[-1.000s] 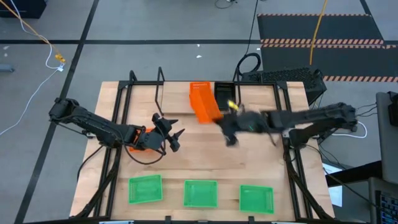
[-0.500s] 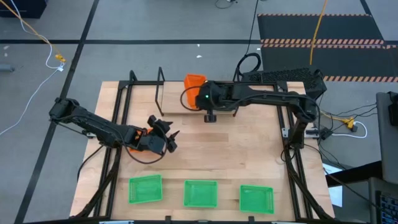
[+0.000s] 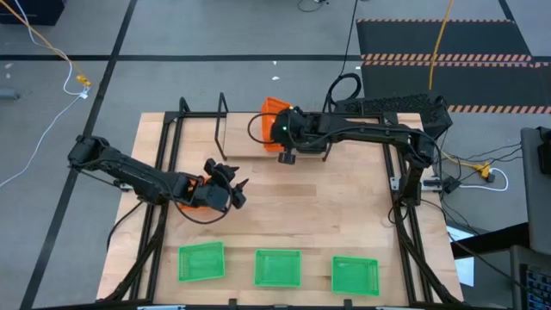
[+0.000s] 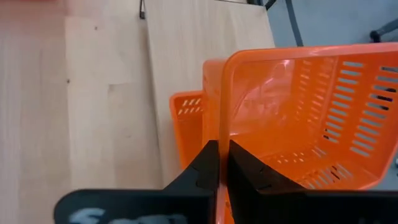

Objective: Stack baskets on shelf by color
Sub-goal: Stack the bottom orange bin on top of the orange bin on the shelf, then stack the orange bin on top of the orange bin on the shelf

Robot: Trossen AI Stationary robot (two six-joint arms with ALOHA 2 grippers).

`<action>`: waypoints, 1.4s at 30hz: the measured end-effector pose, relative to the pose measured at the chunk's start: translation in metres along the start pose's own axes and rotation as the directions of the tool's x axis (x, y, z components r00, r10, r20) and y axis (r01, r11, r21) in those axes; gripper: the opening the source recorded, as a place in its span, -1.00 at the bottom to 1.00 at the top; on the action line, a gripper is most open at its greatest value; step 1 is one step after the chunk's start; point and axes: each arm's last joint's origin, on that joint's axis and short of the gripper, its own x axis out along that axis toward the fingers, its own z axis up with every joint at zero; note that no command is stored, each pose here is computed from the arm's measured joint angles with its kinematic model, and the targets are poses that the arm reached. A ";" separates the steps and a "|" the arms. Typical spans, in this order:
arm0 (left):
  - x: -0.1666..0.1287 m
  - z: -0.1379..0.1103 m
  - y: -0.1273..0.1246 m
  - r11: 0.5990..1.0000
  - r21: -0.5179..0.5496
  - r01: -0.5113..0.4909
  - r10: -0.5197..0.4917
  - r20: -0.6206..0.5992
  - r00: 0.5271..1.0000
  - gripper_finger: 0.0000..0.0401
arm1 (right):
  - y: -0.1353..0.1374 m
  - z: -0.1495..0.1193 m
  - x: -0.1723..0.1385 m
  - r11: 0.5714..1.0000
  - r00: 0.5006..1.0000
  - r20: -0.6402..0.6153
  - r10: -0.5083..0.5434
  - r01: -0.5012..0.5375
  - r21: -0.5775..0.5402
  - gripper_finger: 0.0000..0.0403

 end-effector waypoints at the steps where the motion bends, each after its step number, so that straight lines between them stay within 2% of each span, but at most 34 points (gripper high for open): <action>1: 0.000 0.000 0.000 1.000 -0.001 -0.002 0.002 0.000 1.000 0.27 | -0.001 -0.001 0.000 1.000 1.000 -0.003 0.001 -0.001 0.010 -0.95; 7: 0.001 0.000 0.000 1.000 -0.006 -0.003 0.003 0.000 1.000 0.27 | 0.000 -0.012 0.012 1.000 1.000 -0.026 0.001 -0.001 0.031 -0.82; 14: 0.001 0.000 0.000 1.000 -0.008 -0.003 0.003 0.001 1.000 0.27 | 0.000 -0.009 0.012 0.999 1.000 -0.001 -0.001 0.001 0.034 -0.48; 18: 0.001 0.000 0.000 1.000 -0.008 -0.003 0.003 0.000 1.000 0.27 | -0.004 -0.004 -0.002 1.000 0.998 0.057 -0.017 0.016 0.015 -0.31; 21: 0.000 0.000 0.000 1.000 -0.006 0.002 -0.002 -0.006 1.000 0.27 | -0.004 -0.004 -0.015 1.000 0.998 0.063 -0.012 0.012 -0.001 -0.27; 24: -0.003 -0.004 -0.002 1.000 -0.004 0.025 -0.025 -0.030 0.999 0.27 | 0.004 -0.010 -0.034 0.992 0.992 0.032 0.124 -0.123 -0.030 -0.29; 27: -0.009 -0.007 -0.002 1.000 -0.001 0.029 -0.029 -0.045 0.999 0.27 | 0.020 -0.021 -0.056 0.954 0.953 0.073 0.294 -0.289 -0.078 -0.33; 29: -0.014 -0.007 0.002 1.000 -0.024 0.007 -0.008 -0.035 0.999 0.27 | 0.039 -0.032 -0.060 0.926 0.927 0.129 0.352 -0.324 -0.195 -0.36; 33: -0.027 -0.003 0.010 0.997 -0.072 -0.003 0.001 -0.021 1.000 0.27 | 0.079 -0.051 -0.049 0.874 0.873 0.309 0.376 -0.223 -0.431 -0.37; 36: -0.039 -0.002 0.015 0.995 -0.093 0.033 -0.036 -0.027 0.999 0.27 | 0.105 -0.047 -0.029 0.865 0.833 0.436 0.341 -0.096 -0.492 -0.37; 37: -0.043 -0.002 0.016 0.995 -0.088 0.049 -0.052 -0.032 0.998 0.27 | 0.113 -0.043 -0.019 0.851 0.835 0.436 0.334 -0.070 -0.520 -0.36; 40: -0.056 -0.003 0.023 0.995 -0.066 0.075 -0.078 -0.049 0.996 0.27 | 0.134 -0.020 0.015 0.794 0.854 0.370 0.367 -0.080 -0.603 -0.33; 42: -0.063 -0.004 0.029 0.996 -0.071 0.051 -0.054 -0.034 0.998 0.27 | 0.145 -0.002 0.033 0.749 0.852 0.333 0.405 -0.100 -0.655 -0.30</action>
